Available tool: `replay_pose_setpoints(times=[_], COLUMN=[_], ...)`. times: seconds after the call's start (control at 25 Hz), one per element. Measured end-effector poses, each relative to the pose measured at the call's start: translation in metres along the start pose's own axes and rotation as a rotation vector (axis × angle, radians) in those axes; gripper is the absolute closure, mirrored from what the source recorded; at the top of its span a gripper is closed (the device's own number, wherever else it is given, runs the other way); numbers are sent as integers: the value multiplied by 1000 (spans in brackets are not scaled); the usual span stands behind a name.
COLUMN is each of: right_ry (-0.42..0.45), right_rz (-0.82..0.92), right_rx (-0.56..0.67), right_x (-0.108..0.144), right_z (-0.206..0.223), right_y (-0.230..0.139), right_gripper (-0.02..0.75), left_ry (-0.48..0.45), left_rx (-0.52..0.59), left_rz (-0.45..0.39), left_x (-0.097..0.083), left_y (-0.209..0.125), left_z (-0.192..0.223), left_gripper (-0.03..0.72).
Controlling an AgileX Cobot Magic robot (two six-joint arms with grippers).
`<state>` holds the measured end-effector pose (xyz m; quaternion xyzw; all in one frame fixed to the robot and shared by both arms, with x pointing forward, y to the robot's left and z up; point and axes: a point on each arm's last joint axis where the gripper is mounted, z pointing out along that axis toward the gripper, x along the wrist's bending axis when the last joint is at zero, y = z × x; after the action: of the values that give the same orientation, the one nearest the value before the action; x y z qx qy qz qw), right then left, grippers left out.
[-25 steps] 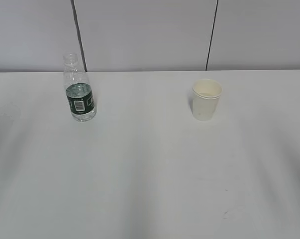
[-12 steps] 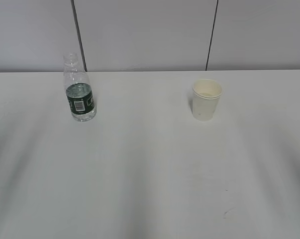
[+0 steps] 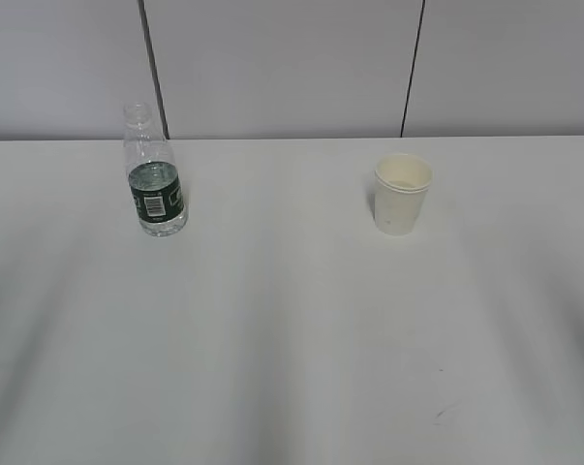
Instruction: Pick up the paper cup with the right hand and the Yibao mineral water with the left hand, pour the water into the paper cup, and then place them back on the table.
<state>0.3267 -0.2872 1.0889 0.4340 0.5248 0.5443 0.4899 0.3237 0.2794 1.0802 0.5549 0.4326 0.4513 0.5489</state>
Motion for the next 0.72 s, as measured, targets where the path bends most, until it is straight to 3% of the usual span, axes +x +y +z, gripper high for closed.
replay_pose_setpoints(times=[0.44, 0.72], right_ry=[0, 6], right_rz=[0, 0], right_rx=[0, 2], right_x=[0, 1], right_z=[0, 0], right_y=[0, 0], right_gripper=[153, 153], left_ry=[-3, 25], left_rx=[1, -6], left_rz=[-6, -64], left_x=[0, 2], left_y=[-1, 0], left_z=[0, 0], left_gripper=[239, 239])
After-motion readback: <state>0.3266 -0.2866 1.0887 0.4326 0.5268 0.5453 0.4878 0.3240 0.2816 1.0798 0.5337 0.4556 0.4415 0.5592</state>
